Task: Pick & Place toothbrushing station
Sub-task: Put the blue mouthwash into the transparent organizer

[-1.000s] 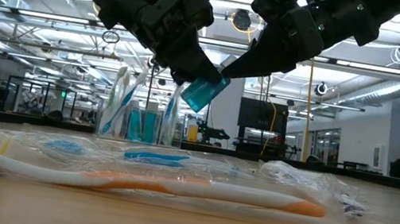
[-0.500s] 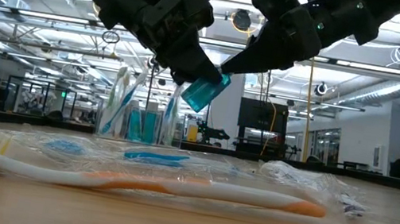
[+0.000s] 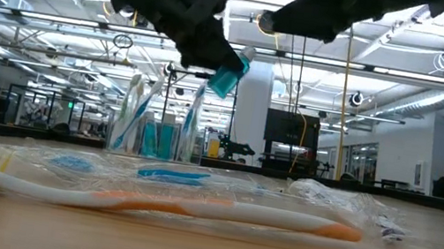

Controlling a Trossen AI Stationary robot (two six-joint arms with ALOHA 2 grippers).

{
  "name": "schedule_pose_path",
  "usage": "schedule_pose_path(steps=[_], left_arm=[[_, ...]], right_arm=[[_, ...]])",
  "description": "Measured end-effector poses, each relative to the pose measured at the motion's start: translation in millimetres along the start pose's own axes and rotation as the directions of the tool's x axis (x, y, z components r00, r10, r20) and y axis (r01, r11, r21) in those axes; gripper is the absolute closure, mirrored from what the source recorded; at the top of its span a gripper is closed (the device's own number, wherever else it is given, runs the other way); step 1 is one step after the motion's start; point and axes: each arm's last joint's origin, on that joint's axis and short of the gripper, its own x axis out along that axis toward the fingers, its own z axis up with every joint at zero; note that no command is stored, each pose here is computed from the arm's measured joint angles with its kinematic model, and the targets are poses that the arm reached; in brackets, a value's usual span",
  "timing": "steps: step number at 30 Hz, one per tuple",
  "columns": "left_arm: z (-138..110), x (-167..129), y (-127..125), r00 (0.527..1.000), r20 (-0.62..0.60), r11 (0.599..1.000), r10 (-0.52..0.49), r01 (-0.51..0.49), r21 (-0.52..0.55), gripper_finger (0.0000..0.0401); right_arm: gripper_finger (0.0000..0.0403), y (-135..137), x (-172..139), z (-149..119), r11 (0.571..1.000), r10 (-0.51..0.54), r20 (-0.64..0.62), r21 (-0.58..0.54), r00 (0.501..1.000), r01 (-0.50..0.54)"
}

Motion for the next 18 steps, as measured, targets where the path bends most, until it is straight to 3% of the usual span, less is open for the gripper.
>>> schedule_pose_path(steps=[4,9,14,18], left_arm=[[10,-18,11,0.967,0.011,0.967,0.254,-0.254,-0.015,0.029],[9,-28,19,0.851,-0.029,0.84,0.525,-0.523,-0.146,0.0289],[-7,-21,25,0.724,-0.114,0.689,0.681,-0.686,-0.235,0.0289],[-20,-8,27,0.664,-0.144,0.618,0.734,-0.74,-0.264,0.0288]], right_arm=[[0.0208,-1,-4,-14,1.0,0.001,-0.007,0.009,1.0,-0.001],[0.0209,0,-5,-38,1.0,0.001,0.013,0.015,1.0,-0.001],[0.0208,-4,-7,-49,1.0,-0.016,0.11,0.005,0.994,0.016],[0.0211,-9,-9,-49,0.999,-0.036,0.178,0.016,0.983,0.033]])
